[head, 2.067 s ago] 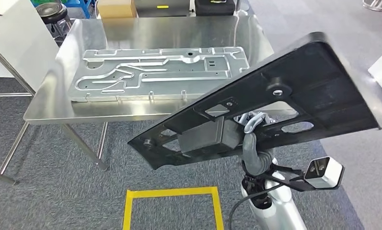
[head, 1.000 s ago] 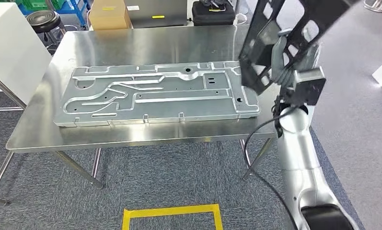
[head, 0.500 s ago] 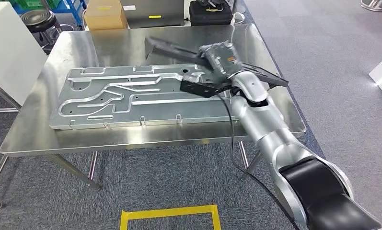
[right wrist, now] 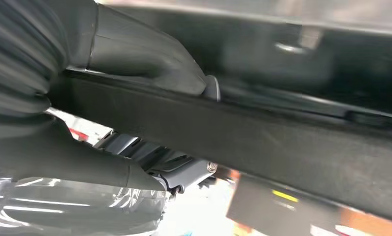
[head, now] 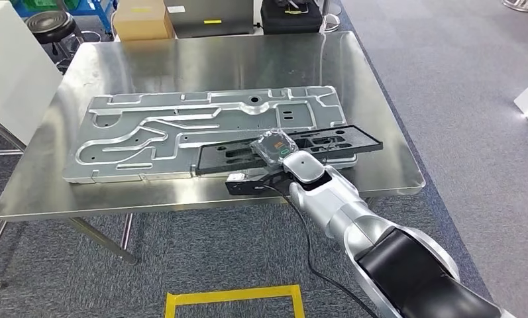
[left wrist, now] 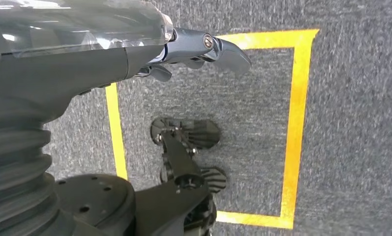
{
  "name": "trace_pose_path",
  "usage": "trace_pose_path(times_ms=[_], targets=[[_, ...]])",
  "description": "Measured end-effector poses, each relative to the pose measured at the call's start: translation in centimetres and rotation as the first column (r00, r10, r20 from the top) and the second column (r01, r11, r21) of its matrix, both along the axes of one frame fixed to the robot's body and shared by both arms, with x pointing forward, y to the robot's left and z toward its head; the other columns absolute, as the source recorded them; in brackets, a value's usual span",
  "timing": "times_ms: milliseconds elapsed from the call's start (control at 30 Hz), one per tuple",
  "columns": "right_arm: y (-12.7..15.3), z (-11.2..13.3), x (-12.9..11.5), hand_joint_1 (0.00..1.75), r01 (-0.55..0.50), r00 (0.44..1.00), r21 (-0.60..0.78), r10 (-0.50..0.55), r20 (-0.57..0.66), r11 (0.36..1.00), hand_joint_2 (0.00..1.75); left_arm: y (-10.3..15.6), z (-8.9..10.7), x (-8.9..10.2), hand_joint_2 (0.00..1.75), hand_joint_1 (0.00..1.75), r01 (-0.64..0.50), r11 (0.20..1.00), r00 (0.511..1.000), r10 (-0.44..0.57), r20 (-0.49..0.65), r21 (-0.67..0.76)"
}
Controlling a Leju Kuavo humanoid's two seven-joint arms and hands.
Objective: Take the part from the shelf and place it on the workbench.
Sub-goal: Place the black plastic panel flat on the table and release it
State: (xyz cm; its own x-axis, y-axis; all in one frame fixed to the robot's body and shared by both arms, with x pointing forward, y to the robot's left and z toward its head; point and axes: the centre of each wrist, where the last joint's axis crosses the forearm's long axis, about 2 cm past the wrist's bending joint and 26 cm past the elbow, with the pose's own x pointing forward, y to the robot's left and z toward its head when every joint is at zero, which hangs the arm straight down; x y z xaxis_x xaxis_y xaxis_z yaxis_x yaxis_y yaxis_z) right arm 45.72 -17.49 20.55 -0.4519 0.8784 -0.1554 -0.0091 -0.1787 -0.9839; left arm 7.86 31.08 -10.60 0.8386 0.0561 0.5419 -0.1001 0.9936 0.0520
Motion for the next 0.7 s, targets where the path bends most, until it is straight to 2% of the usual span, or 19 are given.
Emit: trace_pose_path(times_ms=[167, 300, 333, 467, 700], targets=[[-1.3, -1.9, -0.5, 1.71, 0.096, 0.995, -0.025, -0.097, -0.035, 0.995, 1.75, 0.0, -0.1, -0.4, 1.75, 0.00, -0.001, 1.000, 1.000, 0.001, 0.015, 0.002], [-2.4, -3.1, -0.9, 0.00, 0.143, 0.988, -0.040, -0.145, -0.045, 0.989, 0.00, 0.2, -0.2, -1.0, 1.75, 0.00, -0.001, 1.000, 1.000, 0.001, 0.012, 0.006], [-2.8, -3.2, -0.9, 0.00, 0.152, 0.987, -0.042, -0.154, -0.044, 0.987, 0.00, 0.2, -0.2, -1.0, 1.75, 0.00, -0.001, 1.000, 1.000, 0.001, 0.014, 0.008], [-4.2, -3.6, -0.9, 0.00, 0.178, 0.984, -0.015, -0.178, -0.013, 0.984, 0.00, 0.3, -0.2, -1.1, 0.00, 0.00, 0.000, 1.000, 1.000, 0.000, 0.018, 0.019], [-5.5, -4.3, -1.2, 0.00, 0.148, 0.983, 0.099, -0.157, 0.096, 0.984, 0.00, 0.4, -0.2, -1.1, 0.00, 0.00, 0.012, 0.999, 1.000, -0.013, 0.016, 0.038]])
